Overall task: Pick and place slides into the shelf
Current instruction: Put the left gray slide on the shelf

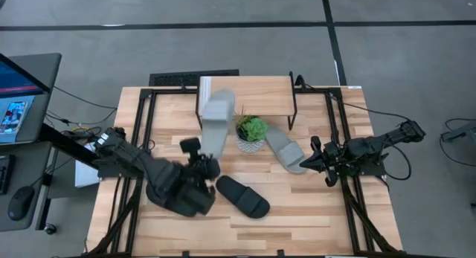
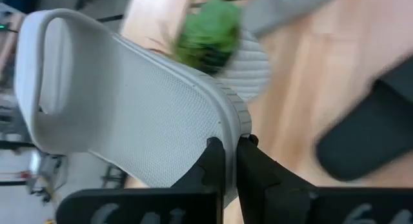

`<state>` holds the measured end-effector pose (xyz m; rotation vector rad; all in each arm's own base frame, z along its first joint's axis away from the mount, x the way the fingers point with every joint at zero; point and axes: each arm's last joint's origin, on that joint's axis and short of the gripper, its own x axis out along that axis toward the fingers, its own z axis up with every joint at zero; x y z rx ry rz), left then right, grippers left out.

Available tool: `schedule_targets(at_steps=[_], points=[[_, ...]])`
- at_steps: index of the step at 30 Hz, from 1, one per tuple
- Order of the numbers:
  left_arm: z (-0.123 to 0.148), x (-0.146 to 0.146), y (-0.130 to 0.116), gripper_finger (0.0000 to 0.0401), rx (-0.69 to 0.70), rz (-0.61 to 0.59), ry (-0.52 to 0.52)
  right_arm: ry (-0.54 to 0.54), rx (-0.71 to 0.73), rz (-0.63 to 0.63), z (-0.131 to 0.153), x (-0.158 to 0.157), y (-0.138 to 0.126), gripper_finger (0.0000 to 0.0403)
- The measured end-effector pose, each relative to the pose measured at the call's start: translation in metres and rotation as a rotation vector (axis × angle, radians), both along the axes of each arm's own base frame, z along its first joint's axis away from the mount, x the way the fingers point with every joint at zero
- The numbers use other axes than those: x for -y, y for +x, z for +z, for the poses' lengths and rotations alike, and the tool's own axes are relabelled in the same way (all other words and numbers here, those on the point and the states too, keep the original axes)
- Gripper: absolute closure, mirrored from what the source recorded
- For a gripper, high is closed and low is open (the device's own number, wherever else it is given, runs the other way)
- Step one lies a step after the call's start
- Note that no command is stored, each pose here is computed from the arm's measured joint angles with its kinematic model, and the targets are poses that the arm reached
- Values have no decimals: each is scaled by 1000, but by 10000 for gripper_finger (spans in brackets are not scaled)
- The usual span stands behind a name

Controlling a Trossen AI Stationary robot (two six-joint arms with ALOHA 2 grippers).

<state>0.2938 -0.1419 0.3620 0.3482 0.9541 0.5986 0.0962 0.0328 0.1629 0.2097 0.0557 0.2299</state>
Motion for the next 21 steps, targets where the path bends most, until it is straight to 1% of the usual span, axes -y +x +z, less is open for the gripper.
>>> schedule_targets(at_steps=[5,8,11,15,17,19,21], points=[[20,-41,-1,401,4,42,85,0,0,0,0,0,0,403],[33,-67,-6,401,8,81,151,0,0,0,0,0,0,403],[45,-95,-13,401,-5,128,189,0,0,0,0,0,0,403],[56,-129,-23,401,-50,180,215,0,0,0,0,0,0,403],[59,-144,-23,401,-65,199,215,0,0,0,0,0,0,403],[61,-157,-20,401,-76,191,199,0,0,0,0,0,0,403],[62,-169,-14,401,-73,157,171,0,0,0,0,0,0,403]])
